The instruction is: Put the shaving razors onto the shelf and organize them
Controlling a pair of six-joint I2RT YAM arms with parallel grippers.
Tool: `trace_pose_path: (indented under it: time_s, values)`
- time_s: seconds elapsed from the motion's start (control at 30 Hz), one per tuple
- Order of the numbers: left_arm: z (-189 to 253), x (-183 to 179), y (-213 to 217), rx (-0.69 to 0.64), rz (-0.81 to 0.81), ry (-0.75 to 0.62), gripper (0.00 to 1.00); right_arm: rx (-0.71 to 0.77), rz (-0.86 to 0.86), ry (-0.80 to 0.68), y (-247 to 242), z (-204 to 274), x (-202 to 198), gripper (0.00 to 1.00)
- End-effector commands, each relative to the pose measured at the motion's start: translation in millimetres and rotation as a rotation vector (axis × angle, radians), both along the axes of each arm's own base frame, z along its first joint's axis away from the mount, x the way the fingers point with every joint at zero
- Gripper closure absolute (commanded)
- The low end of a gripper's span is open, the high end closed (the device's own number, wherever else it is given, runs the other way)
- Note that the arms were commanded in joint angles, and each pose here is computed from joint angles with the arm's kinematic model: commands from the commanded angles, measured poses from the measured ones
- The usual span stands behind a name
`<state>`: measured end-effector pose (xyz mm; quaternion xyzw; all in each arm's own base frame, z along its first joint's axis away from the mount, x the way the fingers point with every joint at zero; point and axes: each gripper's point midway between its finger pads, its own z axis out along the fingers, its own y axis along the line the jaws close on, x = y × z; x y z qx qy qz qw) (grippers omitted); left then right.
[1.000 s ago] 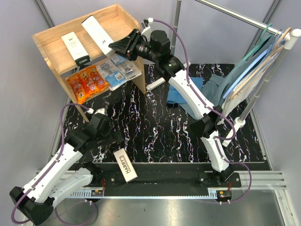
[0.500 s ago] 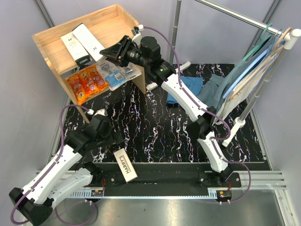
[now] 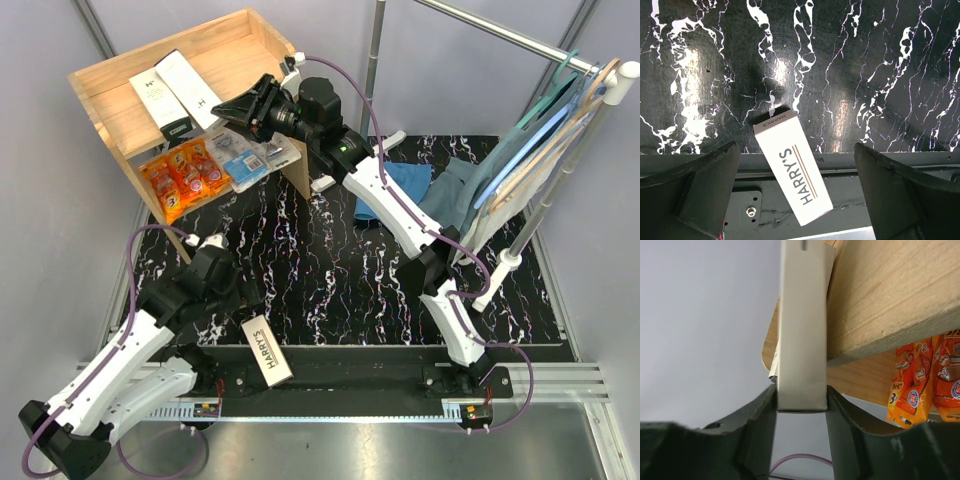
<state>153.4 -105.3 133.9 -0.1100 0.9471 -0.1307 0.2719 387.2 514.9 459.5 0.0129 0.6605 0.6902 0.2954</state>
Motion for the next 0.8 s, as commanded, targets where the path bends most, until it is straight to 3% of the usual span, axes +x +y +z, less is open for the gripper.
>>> trace_pose_path:
  time_s: [0.0, 0.2, 0.3, 0.63, 0.77]
  values:
    - [3.6, 2.5, -5.2, -0.033, -0.003, -0.026, 0.01, 0.094, -0.006, -0.095, -12.3, 50.3, -18.5, 0.46]
    - [0.2, 1.0, -4.9, -0.028, -0.007, -0.018, 0.01, 0.098, -0.011, -0.112, -16.8, 58.5, -23.1, 0.24]
    - [-0.3, 1.0, -4.5, -0.027, -0.005, -0.016, 0.01, 0.089, -0.019, -0.118, -20.0, 59.3, -23.9, 0.18]
    - [-3.4, -0.1, -4.1, -0.026, -0.006, -0.012, 0.01, 0.082, -0.027, -0.149, -35.1, 71.0, -40.0, 0.14]
    - [-3.8, -0.2, -4.4, -0.025, -0.009, -0.012, 0.01, 0.082, -0.031, -0.153, -41.2, 72.9, -46.4, 0.19]
